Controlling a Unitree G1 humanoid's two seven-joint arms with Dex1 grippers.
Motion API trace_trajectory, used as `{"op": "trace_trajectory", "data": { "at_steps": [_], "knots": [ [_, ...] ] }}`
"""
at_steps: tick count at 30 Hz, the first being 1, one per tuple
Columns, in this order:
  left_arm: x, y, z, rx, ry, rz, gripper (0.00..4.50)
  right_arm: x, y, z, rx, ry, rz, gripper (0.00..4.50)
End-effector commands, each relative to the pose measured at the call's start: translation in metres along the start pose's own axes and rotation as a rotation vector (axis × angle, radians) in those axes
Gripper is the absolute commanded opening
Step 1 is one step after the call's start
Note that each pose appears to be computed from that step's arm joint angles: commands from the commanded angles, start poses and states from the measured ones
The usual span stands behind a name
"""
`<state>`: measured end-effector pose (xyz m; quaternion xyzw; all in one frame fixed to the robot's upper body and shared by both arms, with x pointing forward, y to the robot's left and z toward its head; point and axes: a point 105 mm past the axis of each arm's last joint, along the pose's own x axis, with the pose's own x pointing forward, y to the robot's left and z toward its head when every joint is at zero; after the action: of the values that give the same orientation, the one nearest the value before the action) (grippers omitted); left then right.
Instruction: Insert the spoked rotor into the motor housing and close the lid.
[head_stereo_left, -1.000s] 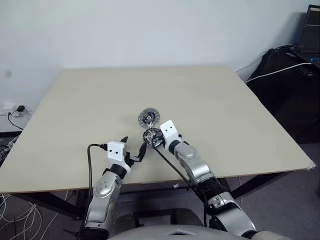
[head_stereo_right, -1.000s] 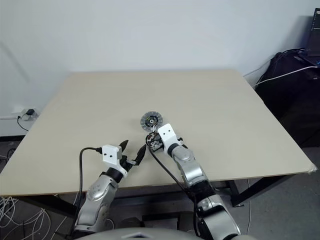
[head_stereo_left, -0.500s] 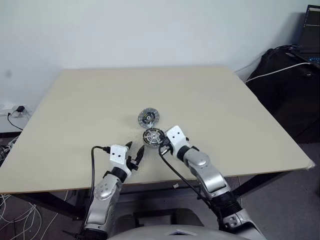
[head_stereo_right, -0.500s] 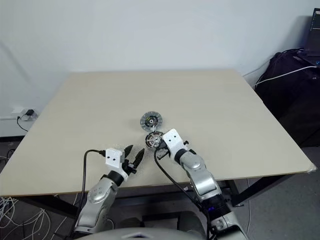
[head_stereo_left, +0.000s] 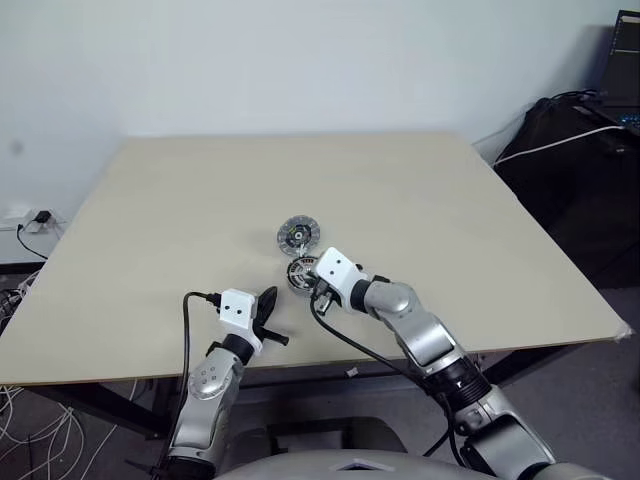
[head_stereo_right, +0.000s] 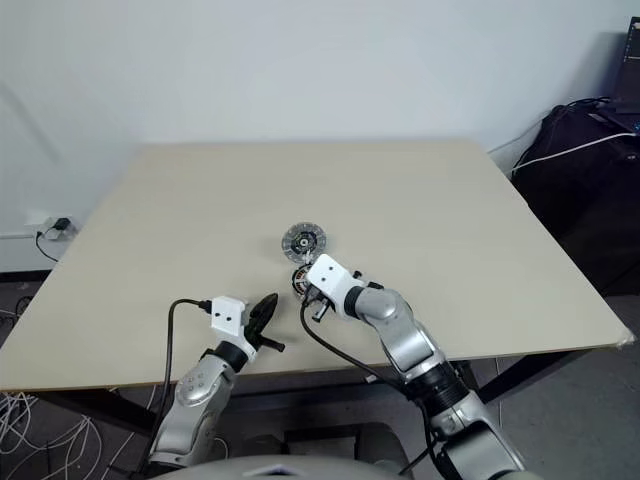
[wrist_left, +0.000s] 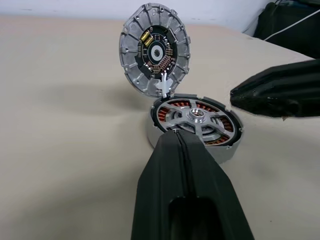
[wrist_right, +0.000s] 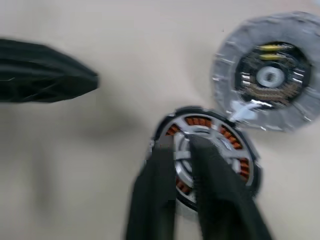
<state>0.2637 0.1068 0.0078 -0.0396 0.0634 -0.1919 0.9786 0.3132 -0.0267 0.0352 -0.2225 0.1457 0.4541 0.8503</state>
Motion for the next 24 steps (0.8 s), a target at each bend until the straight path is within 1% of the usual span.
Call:
{"op": "trace_trajectory", "data": {
  "at_steps": [1,4,8,14,18,24],
  "knots": [
    [0.003,0.001,0.011,0.021,-0.045,0.003,0.0,0.003,-0.003,0.008,-0.088,0.02,0.05,1.85],
    [0.004,0.001,0.011,0.02,-0.046,0.006,0.0,0.005,0.0,0.004,-0.152,0.073,0.118,2.84],
    [0.004,0.0,0.011,0.02,-0.047,0.006,0.0,0.005,-0.002,-0.005,-0.224,0.158,0.193,2.84],
    [0.004,0.0,0.012,0.015,-0.048,0.005,0.0,0.005,-0.01,-0.009,-0.307,0.243,0.266,2.84],
    [0.005,-0.002,0.012,0.012,-0.049,0.0,0.0,0.01,-0.018,-0.004,-0.329,0.257,0.264,2.84],
    [0.005,-0.003,0.012,0.001,-0.049,0.005,0.0,0.014,-0.022,-0.005,-0.358,0.273,0.273,2.84]
  ]
}}
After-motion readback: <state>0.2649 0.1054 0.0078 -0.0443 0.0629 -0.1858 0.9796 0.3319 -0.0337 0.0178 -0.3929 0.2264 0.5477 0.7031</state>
